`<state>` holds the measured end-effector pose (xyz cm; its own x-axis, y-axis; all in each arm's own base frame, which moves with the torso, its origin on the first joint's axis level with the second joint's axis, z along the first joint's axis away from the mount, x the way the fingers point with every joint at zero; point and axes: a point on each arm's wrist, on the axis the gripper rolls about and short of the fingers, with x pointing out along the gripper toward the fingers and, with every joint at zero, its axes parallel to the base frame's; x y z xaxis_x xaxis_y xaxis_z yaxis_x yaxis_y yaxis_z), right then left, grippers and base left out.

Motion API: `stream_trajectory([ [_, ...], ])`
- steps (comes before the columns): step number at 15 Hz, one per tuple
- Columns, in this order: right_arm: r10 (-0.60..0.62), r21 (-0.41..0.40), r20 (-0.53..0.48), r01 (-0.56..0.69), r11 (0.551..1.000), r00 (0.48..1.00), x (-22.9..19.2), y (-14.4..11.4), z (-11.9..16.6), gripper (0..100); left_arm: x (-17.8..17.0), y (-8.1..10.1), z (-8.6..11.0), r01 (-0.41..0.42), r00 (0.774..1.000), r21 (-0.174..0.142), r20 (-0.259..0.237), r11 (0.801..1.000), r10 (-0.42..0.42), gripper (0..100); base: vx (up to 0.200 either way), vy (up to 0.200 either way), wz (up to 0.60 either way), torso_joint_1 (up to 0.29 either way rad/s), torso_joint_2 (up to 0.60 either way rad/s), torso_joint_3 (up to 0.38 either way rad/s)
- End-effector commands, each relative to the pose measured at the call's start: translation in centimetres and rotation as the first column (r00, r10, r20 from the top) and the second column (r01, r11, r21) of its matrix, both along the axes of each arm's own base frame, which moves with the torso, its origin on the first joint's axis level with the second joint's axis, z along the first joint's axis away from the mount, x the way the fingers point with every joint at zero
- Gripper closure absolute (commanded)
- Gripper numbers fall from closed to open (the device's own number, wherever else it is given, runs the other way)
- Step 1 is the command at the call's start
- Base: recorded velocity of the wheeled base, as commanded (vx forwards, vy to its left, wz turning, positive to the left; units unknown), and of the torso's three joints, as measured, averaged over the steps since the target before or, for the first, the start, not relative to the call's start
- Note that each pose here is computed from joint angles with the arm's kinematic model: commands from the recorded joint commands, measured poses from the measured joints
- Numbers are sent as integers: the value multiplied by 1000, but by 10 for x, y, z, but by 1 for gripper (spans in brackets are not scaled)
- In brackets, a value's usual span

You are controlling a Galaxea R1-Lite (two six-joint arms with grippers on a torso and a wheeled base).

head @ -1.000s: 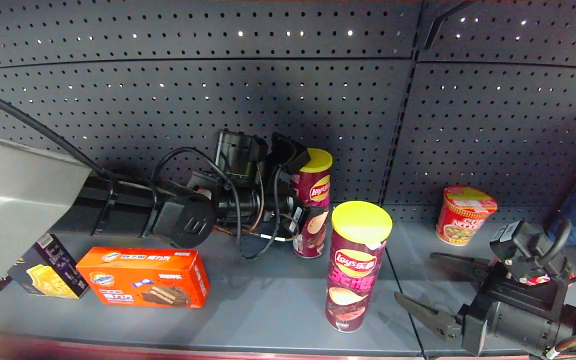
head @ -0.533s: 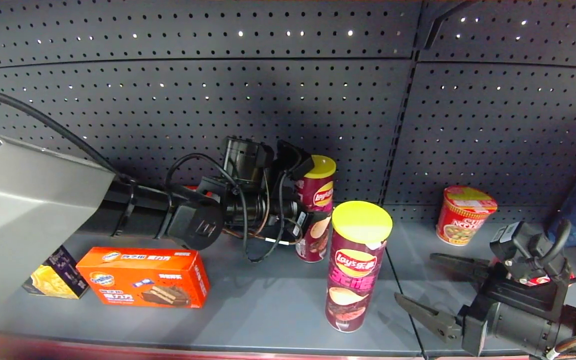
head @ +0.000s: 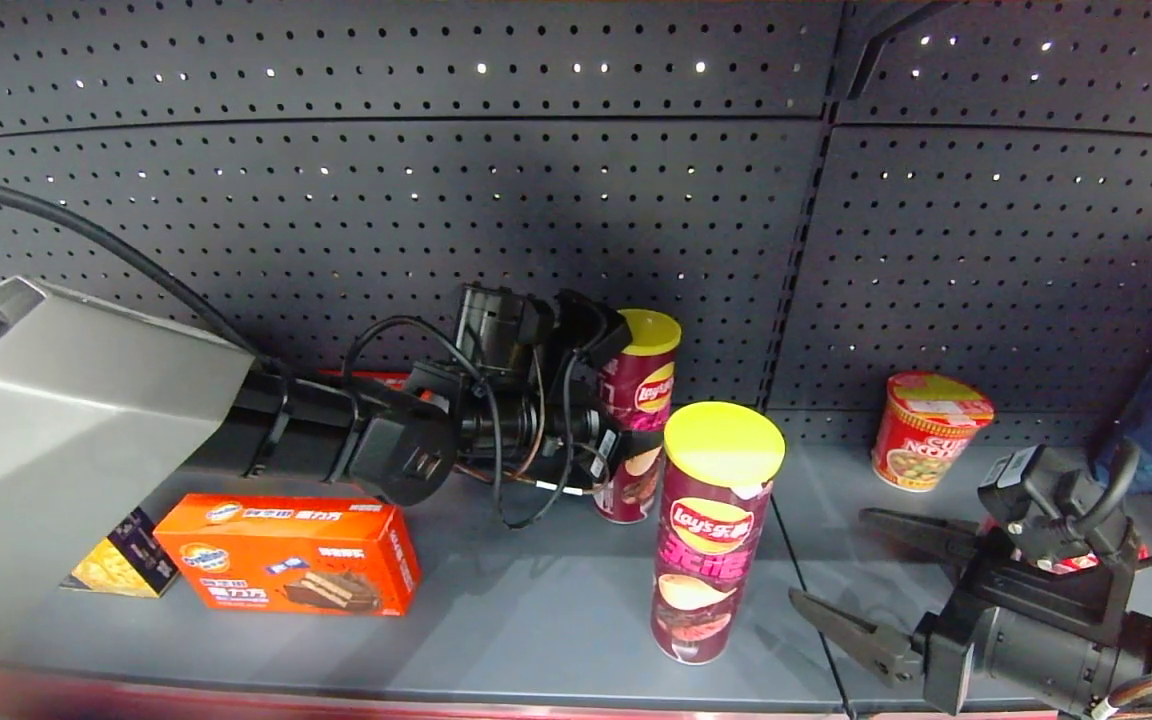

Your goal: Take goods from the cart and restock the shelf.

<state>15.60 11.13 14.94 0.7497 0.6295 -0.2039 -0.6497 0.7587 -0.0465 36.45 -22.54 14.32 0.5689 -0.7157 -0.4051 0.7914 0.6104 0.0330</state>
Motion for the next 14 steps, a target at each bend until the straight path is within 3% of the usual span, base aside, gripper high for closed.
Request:
stream_trajectory([
  [1,0,-2,-2,0,1000,1000,0,0,-1,0,-2,-4,-2,7,1000,1,-7,1000,-7,0,0,0,0,0,0,0],
  [5,0,-8,-11,0,1000,1000,-2,-2,-3,0,-10,-1,1,8,1000,7,-14,1000,-8,0,0,0,0,0,0,0],
  [10,-2,-26,-37,1,1000,999,-7,-5,-11,0,-43,24,15,-3,1000,20,-22,1000,3,0,0,0,0,0,0,0],
  [14,-4,-39,-54,2,999,999,-9,-6,-15,0,-58,36,34,-15,1000,-5,9,1000,15,0,0,0,0,0,0,0],
])
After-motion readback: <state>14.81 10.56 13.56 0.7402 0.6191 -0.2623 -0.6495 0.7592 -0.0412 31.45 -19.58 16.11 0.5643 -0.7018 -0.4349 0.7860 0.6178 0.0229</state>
